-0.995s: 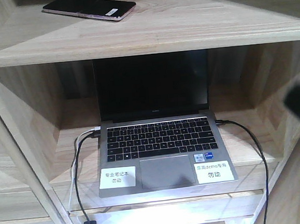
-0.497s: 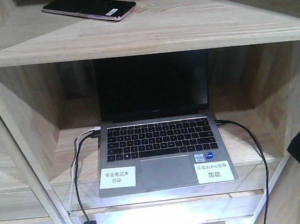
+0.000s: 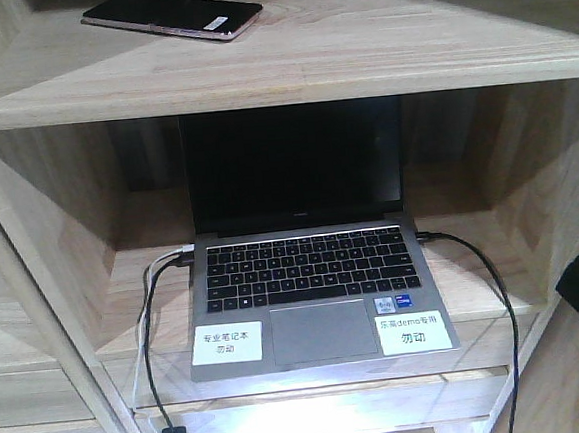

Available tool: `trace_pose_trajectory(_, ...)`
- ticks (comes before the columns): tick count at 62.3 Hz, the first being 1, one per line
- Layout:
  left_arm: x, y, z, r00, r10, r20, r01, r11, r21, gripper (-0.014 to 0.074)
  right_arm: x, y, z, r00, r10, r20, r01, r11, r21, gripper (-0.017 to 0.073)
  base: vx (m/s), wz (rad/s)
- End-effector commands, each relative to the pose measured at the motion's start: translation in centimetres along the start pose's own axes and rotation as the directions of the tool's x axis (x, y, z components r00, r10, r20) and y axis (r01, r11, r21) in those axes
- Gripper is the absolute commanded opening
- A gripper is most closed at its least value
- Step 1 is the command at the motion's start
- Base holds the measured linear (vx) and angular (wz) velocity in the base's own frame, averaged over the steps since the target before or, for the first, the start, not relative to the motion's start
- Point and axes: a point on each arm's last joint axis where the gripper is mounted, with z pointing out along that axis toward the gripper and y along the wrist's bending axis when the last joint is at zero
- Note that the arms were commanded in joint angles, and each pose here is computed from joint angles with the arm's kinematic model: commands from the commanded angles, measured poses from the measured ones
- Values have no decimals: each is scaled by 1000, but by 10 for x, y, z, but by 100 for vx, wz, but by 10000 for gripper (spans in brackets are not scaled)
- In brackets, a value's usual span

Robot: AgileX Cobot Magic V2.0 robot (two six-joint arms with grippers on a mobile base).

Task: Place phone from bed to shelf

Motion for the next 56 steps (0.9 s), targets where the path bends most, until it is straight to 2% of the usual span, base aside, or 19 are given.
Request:
trace_pose_trajectory(1, -14, 2, -3, 994, -14, 107, 15, 1000, -9, 1, -11, -4, 0, 999, 7, 52, -9, 999, 45, -6, 0, 0)
trace_pose_trajectory(20, -14, 2, -3, 994, -14, 107, 15, 1000, -9, 1, -11, -6, 0, 999, 9, 48, -12, 998, 63, -6, 0, 0)
trace_pose_trajectory(29, -14, 2, -3, 994, -14, 107, 15, 1000, -9, 1, -8, -10, 0, 999, 42, 27, -45, 994, 104, -6, 0, 0)
trace_pose_trajectory(30, -14, 2, -3, 994, -14, 107, 15, 1000, -9, 1, -8, -10, -1, 998, 60, 27, -62, 992, 109, -6, 0, 0)
trace_pose_trajectory(31, -14, 2, -3, 994, -14, 107, 15, 1000, -9, 1, -8, -11, -1, 999, 49, 24, -52, 992, 117, -6, 0, 0)
trace_pose_trajectory(32, -14, 2, -3, 994, -14, 107, 15, 1000, -9, 1, -8, -11, -1, 997, 67, 24, -69, 990, 121, -6, 0, 0)
trace_pose_trajectory(36, -14, 2, -3, 994, -14, 107, 15, 1000, -9, 1, -7, -13, -1, 998, 62, 19, -64, 987, 147, -6, 0, 0)
trace_pose_trajectory(37, -14, 2, -3, 994, -14, 107, 15, 1000, -9, 1, -7, -14, -1, 997, 77, 23, -79, 985, 152, -6, 0, 0)
trace_pose_trajectory(56, -14, 2, -3, 994, -14, 107, 15, 1000, -9, 1, -13, -20, -2, 996, 33, 87, -51, 975, 215, -6, 0, 0)
